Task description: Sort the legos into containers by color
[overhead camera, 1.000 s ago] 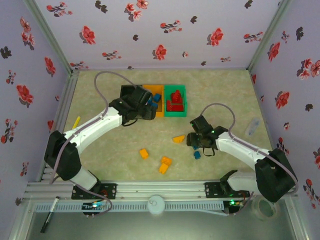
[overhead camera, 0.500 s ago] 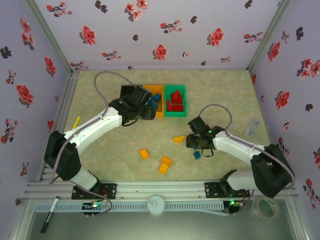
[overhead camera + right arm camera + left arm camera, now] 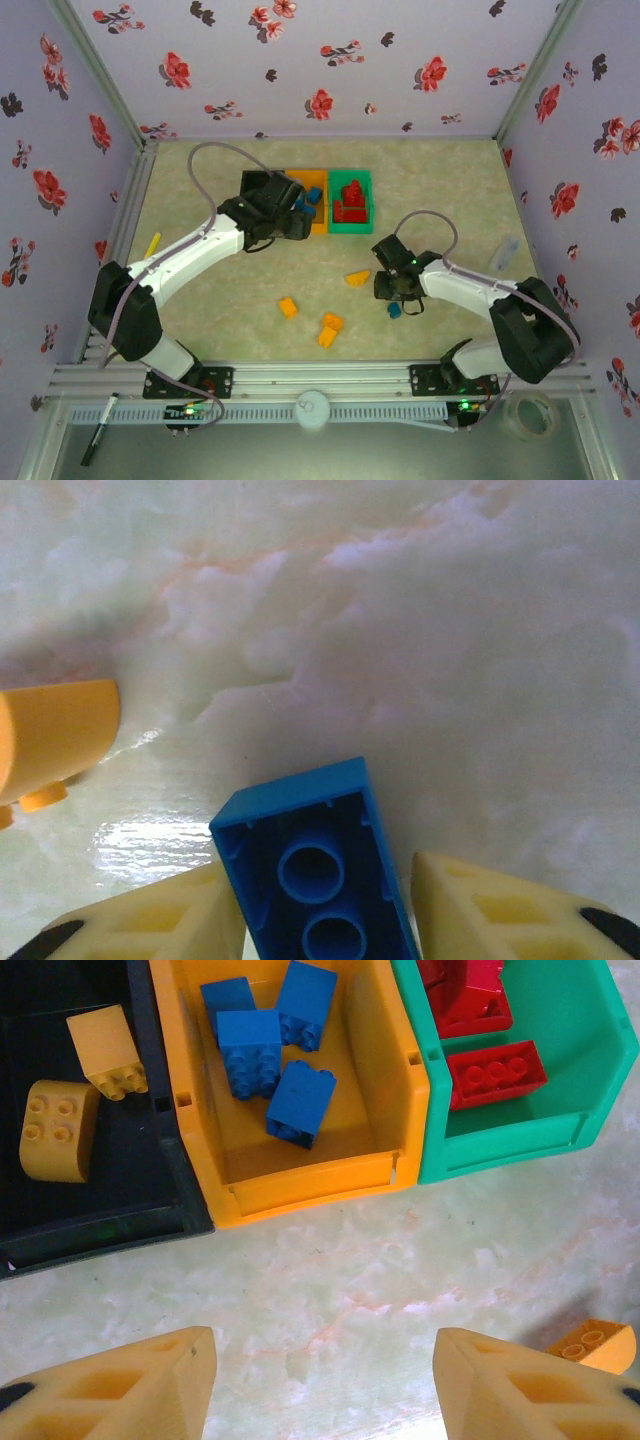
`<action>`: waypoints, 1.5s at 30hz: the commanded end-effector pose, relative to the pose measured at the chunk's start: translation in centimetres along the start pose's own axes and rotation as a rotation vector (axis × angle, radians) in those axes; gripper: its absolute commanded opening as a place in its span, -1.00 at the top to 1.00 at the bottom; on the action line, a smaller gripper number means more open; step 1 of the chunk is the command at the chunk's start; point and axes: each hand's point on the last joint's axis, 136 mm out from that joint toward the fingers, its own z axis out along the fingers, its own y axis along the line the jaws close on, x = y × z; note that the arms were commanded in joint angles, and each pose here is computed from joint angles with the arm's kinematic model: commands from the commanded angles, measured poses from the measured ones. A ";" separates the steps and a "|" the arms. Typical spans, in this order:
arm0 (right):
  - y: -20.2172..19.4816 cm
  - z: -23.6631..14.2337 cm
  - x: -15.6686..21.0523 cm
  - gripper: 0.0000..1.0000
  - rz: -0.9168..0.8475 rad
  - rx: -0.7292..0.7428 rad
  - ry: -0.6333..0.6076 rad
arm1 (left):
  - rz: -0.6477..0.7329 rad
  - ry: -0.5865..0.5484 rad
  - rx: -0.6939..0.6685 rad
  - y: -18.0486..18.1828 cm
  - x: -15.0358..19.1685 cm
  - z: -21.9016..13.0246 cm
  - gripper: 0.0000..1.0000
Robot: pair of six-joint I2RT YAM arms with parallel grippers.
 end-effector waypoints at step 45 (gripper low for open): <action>20.7 -2.8 -27.9 -0.03 -0.155 -0.284 -0.335 | -0.027 0.017 -0.032 2.0 2.9 -1.7 -0.16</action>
